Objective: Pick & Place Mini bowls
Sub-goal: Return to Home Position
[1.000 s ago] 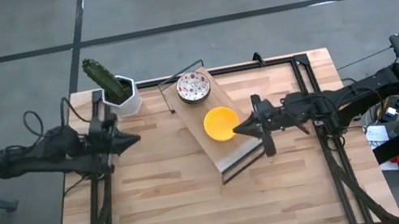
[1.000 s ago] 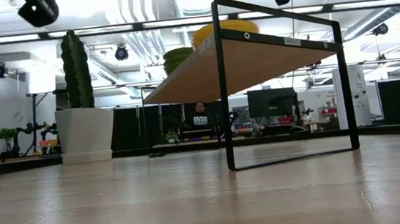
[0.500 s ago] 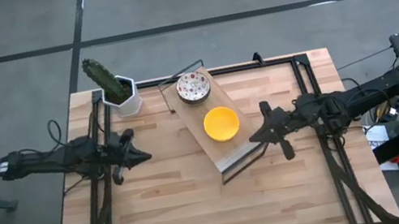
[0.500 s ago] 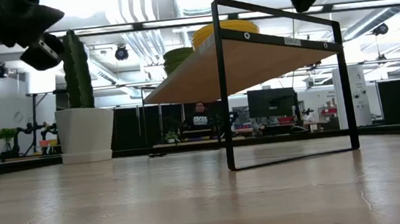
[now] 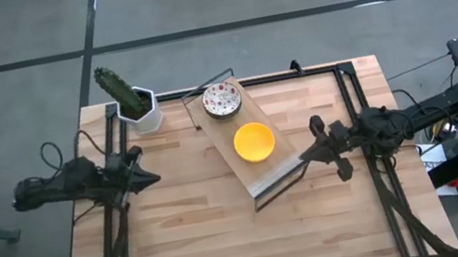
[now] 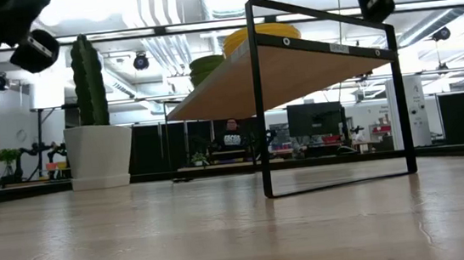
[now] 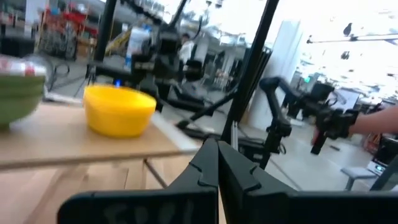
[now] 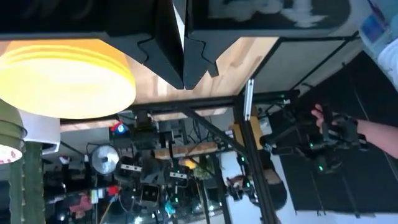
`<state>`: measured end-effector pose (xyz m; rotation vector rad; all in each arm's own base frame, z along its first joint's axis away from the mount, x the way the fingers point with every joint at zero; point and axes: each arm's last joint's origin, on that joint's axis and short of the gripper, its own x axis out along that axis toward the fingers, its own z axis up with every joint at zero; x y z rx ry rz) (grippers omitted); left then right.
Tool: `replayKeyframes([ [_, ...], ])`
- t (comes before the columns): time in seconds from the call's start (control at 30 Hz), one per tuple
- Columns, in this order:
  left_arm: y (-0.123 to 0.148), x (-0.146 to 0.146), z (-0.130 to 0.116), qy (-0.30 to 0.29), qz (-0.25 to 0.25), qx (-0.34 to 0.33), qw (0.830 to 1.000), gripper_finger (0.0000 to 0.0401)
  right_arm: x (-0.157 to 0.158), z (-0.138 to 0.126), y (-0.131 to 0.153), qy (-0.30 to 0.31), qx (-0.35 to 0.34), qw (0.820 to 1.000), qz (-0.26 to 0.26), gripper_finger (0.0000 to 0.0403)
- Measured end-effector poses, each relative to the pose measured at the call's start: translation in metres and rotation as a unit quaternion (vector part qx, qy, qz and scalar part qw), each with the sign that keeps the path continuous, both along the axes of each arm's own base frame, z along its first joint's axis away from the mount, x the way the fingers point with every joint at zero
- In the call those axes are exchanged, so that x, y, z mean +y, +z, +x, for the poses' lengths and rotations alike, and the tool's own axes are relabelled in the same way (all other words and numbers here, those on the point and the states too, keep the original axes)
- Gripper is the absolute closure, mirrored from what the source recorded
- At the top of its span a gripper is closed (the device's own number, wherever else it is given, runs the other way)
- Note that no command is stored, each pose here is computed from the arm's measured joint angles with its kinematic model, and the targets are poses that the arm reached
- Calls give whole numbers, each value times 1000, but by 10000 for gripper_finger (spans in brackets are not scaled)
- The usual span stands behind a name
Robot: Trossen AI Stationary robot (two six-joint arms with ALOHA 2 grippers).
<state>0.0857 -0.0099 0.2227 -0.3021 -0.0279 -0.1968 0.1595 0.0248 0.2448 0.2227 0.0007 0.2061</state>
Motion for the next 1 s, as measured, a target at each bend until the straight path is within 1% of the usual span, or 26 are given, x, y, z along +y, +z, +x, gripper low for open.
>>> replayKeyframes([
  [0.13, -1, 0, -5, 2, 16, -17, 1000, 401, -1, -10, -7, 7, -17, 1000, 3, 394],
  [0.37, -7, 1, -6, 17, 21, 8, 1000, 401, -4, -29, -19, 8, -44, 999, 7, 394],
  [0.7, -12, 2, -4, 28, 25, 17, 999, 401, -6, -46, -49, 9, -42, 999, 8, 394],
  [0.87, -12, 2, -4, 32, 54, 11, 998, 401, -7, -51, -66, 9, -42, 999, 5, 394],
  [1.0, -12, 2, -4, 35, 79, 0, 996, 401, -7, -54, -69, 8, -35, 999, -15, 394],
])
